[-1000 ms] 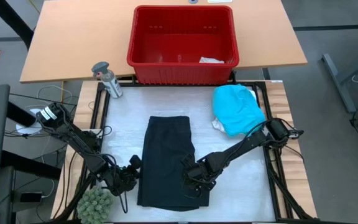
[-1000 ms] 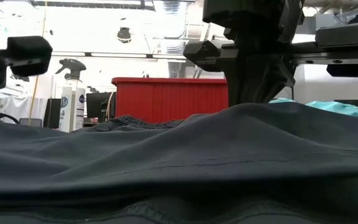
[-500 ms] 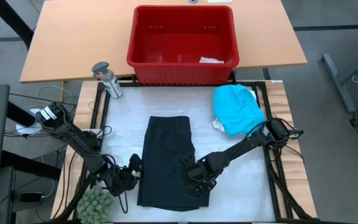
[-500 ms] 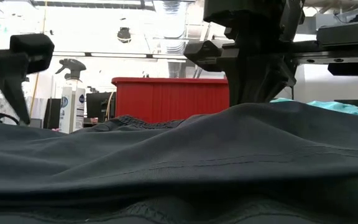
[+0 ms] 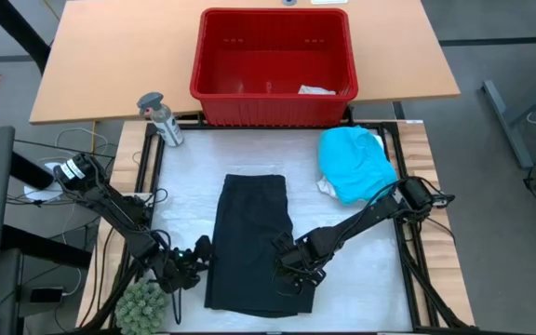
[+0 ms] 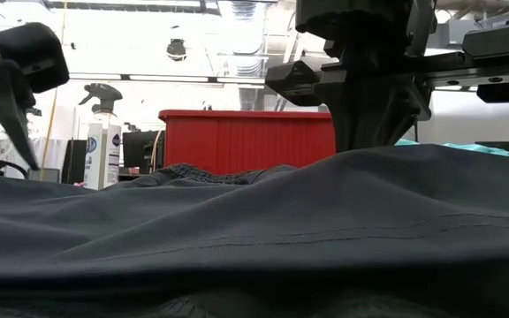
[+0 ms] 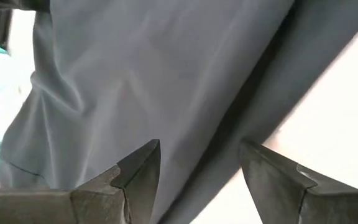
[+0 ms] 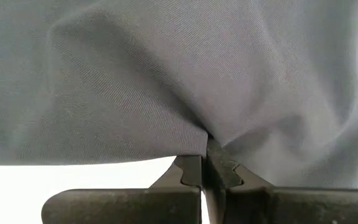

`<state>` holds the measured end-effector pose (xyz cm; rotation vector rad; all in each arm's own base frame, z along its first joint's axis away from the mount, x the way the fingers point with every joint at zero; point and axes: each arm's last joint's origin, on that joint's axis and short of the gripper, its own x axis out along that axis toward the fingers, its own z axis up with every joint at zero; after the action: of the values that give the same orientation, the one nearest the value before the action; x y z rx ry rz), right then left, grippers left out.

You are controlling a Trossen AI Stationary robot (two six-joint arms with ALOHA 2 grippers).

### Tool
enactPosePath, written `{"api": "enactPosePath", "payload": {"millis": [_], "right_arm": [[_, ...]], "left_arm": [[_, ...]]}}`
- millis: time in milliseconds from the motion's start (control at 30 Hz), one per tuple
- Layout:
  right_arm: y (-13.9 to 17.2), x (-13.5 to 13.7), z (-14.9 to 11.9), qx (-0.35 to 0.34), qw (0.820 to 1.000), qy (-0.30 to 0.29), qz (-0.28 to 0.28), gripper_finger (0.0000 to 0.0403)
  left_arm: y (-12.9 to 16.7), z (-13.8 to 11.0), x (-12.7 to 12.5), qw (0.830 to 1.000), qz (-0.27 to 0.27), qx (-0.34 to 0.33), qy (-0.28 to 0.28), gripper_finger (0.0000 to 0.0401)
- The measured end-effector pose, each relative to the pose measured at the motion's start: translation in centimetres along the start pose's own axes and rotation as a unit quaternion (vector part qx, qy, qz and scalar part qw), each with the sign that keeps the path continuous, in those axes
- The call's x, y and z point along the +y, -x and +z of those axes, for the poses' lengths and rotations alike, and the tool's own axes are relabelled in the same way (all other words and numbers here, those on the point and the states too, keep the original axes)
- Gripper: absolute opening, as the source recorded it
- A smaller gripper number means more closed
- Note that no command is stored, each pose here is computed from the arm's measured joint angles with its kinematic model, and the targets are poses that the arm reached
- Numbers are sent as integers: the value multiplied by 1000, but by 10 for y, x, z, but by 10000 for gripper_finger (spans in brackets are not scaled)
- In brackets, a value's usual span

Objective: Fold Laundry from Bin
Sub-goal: Fold the black shorts

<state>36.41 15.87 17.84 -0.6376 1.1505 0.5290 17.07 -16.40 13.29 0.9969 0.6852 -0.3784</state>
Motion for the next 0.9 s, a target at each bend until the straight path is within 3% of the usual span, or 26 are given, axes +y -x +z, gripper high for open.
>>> {"api": "enactPosePath", "payload": {"millis": [267, 467, 533, 667, 900], "right_arm": [[0, 0, 0, 1, 1000, 2, 1, 21], [0, 0, 0, 3, 1000, 3, 1, 21], [0, 0, 0, 3, 1000, 3, 2, 21], [0, 0, -1, 4, 1000, 3, 2, 21], [-1, -1, -1, 4, 1000, -18, 2, 21]], "left_arm": [[-5, -8, 0, 999, -11, -3, -46, 210], [0, -10, 1, 988, 94, 58, -113, 210], [0, -10, 0, 988, 84, 56, -114, 210], [2, -12, -10, 992, 8, 36, -123, 210], [8, -12, -18, 990, 6, 39, -133, 210]]}}
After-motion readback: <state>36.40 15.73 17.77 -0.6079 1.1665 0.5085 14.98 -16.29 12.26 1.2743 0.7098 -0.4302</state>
